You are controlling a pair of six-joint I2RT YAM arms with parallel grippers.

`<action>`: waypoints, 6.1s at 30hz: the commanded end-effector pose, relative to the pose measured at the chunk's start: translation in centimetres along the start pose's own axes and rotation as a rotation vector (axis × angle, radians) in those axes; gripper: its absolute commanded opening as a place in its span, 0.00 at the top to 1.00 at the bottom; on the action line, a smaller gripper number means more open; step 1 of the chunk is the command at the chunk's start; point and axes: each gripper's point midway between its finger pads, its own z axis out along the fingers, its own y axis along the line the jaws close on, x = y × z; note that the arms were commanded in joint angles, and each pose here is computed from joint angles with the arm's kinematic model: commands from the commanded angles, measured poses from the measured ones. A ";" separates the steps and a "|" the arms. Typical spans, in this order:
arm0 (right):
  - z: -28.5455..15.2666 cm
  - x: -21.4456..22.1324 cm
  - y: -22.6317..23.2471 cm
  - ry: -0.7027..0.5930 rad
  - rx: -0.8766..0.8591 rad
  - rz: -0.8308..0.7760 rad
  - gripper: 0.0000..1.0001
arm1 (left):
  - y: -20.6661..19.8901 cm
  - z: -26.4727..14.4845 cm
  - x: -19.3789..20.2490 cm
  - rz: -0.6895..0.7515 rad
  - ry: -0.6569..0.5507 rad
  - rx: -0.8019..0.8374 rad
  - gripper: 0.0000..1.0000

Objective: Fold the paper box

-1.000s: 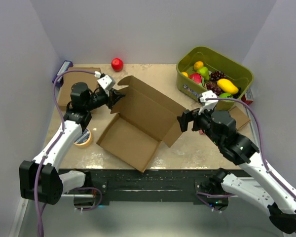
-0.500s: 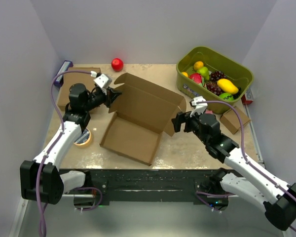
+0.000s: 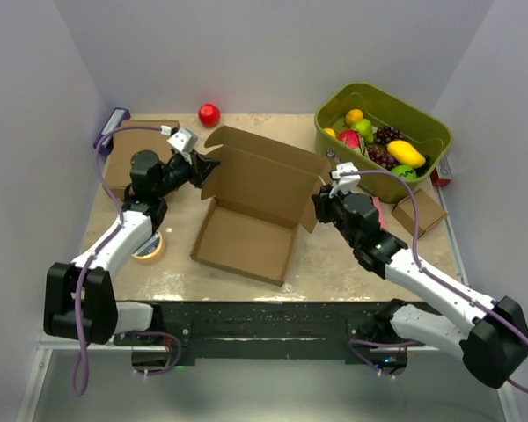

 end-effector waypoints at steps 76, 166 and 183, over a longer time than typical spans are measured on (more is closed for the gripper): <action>-7.0 -10.3 -2.8 -0.325 0.094 -0.021 0.01 | 3.7 -17.7 19.1 -0.577 0.630 -0.917 1.00; 2.4 -0.3 -9.2 0.128 0.160 0.450 0.17 | 4.4 -0.2 -1.4 -0.356 0.125 -0.228 0.06; 7.1 3.4 -8.4 0.163 0.036 0.399 0.77 | 4.8 -0.3 -0.3 -0.309 0.156 -0.232 0.12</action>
